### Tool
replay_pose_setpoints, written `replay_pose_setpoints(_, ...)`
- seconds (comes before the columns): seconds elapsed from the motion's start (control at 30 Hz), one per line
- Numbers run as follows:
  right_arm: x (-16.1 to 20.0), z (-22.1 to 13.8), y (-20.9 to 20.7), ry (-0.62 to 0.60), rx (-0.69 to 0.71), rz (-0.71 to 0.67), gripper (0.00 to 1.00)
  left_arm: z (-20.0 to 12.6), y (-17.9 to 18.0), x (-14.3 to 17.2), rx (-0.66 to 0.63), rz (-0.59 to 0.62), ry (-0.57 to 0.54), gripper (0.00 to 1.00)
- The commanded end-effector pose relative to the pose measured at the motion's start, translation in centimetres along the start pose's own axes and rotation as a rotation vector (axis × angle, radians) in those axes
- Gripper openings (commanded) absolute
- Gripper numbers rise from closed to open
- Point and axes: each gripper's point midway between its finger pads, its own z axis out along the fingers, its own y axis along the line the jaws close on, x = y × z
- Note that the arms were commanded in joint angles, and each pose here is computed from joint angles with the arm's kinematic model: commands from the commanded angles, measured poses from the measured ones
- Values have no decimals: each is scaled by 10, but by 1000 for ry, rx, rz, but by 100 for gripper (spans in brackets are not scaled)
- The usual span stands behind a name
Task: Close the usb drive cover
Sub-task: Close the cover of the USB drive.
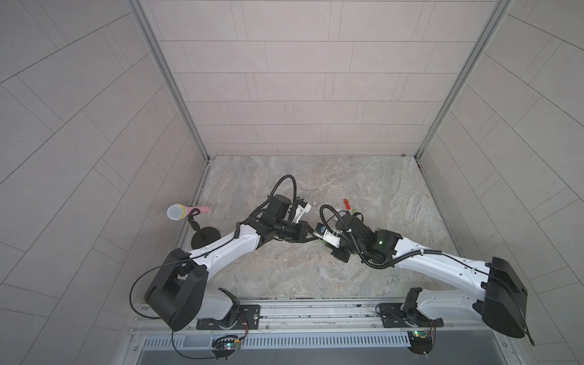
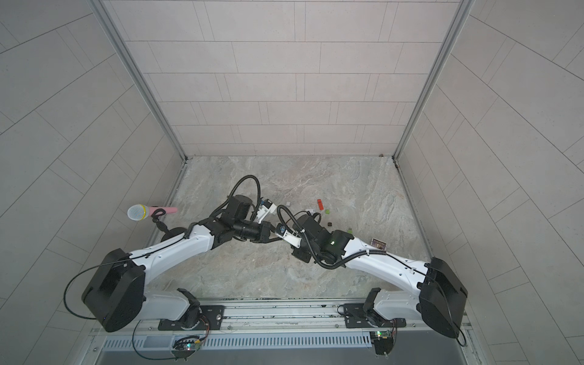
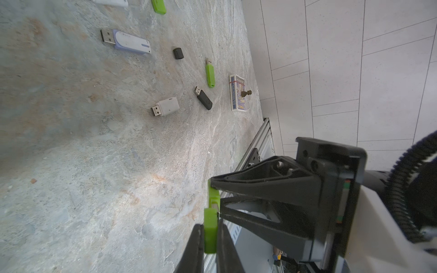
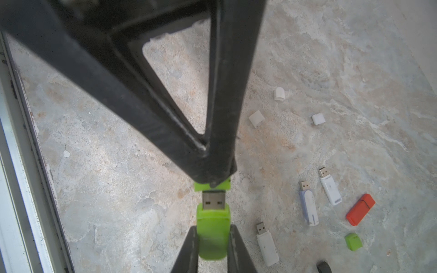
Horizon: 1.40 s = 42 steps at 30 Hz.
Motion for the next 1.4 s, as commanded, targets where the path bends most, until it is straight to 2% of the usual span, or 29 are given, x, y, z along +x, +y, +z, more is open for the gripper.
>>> replay_pose_setpoints(0.0,-25,-5,-2,-69,17,-26,12,1,-3,-1,5,11,-16,8)
replay_pose_setpoints(0.6,-38,-7,-5,-120,35,21,12,1,-3,-4,17,-14,-48,8)
replay_pose_setpoints(1.1,-35,-4,-9,-97,53,49,12,-3,-5,-5,14,1,-71,8)
replay_pose_setpoints(1.37,-49,-15,-11,-145,55,27,12,-2,-1,-2,-7,12,-48,8)
